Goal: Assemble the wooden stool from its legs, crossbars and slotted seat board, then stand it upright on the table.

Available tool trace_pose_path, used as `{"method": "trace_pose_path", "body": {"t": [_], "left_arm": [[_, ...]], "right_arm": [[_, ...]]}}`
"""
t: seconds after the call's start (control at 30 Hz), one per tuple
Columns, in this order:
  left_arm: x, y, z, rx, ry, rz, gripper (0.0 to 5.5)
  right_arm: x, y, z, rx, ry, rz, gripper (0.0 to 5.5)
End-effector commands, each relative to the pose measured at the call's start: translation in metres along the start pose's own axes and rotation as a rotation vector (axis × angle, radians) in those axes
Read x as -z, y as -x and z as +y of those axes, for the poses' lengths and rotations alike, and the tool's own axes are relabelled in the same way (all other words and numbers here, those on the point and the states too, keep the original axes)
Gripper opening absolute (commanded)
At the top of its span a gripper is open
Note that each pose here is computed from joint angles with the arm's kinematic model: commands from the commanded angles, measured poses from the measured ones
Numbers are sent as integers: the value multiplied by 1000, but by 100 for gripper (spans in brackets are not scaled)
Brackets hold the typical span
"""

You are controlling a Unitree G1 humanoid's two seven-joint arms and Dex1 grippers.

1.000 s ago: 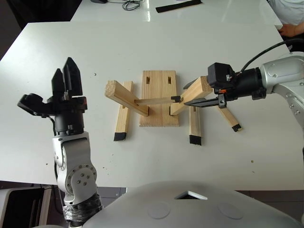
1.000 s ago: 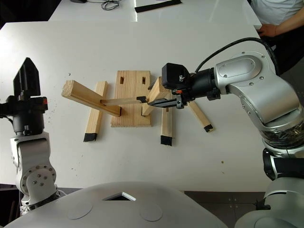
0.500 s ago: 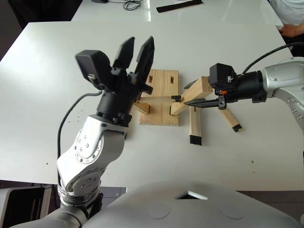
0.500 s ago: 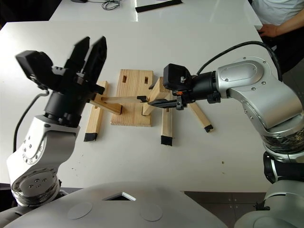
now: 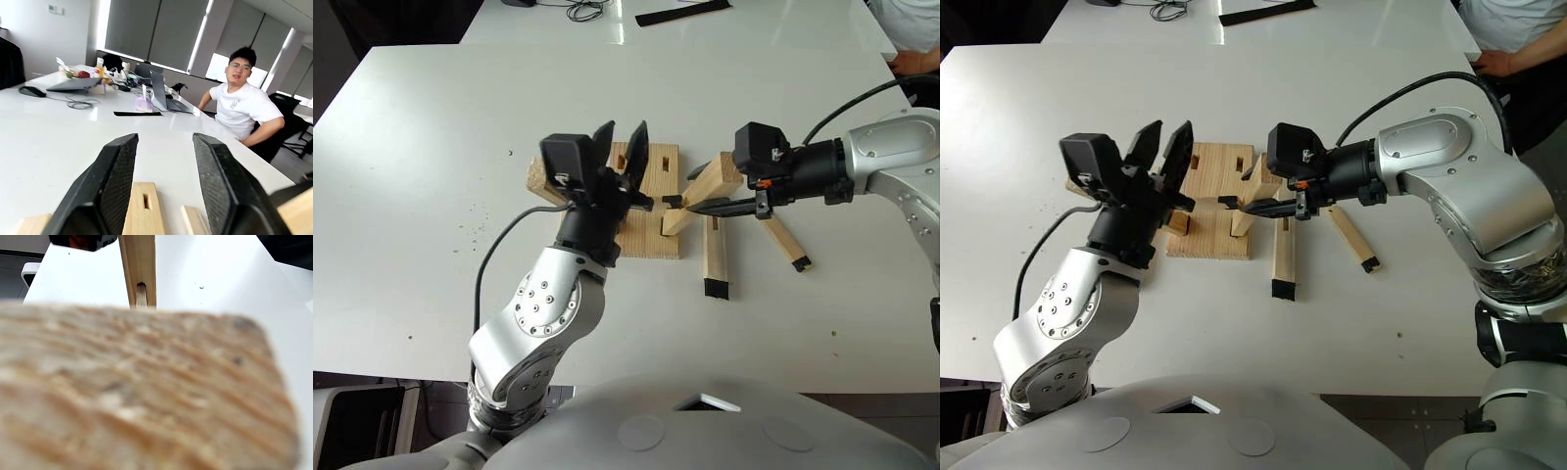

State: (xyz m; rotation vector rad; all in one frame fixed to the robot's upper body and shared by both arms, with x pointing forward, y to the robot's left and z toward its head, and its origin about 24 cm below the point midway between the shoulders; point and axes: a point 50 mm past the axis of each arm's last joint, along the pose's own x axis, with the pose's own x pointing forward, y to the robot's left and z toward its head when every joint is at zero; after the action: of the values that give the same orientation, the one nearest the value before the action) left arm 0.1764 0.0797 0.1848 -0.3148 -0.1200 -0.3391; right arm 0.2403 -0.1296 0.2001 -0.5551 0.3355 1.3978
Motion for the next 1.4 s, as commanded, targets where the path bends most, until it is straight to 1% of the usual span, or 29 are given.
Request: {"method": "trace_pose_path", "body": {"t": [0.03, 0.07, 0.1, 0.23, 0.27, 0.33, 0.5, 0.57, 0.63, 0.77, 1.2, 1.4], "left_arm": [[-27, -1, -10, 97, 79, -183, 209], [-26, 0, -9, 100, 101, -179, 209], [-21, 2, -5, 76, 104, -139, 209], [16, 19, 11, -55, 85, 117, 209], [25, 23, 13, -85, 81, 177, 194], [36, 28, 13, -88, 75, 236, 170], [43, 28, 7, -56, 48, 257, 83], [45, 24, 7, -53, 30, 256, 38], [50, 20, 7, -50, 3, 271, 6], [63, 16, 7, -44, -16, 303, 0], [98, 19, 6, -12, -24, 412, 0], [102, 13, 10, -19, -14, 395, 0]], "right_arm": [[7, -7, 2, -22, -48, 23, 201], [7, -7, 2, -21, -48, 23, 201], [7, -7, 2, -18, -48, 22, 201], [8, -8, 3, -17, -50, 21, 201], [8, -8, 4, -17, -50, 20, 201], [8, -9, 4, -17, -51, 20, 201], [7, -8, 4, -20, -49, 22, 201], [5, -9, 4, -30, -43, 21, 201], [3, -10, 5, -41, -35, 13, 201], [-3, -12, 5, -60, -13, 1, 201], [-26, -16, 1, -85, 11, -52, 201], [-12, -33, 2, -111, 7, 3, 201]]}}
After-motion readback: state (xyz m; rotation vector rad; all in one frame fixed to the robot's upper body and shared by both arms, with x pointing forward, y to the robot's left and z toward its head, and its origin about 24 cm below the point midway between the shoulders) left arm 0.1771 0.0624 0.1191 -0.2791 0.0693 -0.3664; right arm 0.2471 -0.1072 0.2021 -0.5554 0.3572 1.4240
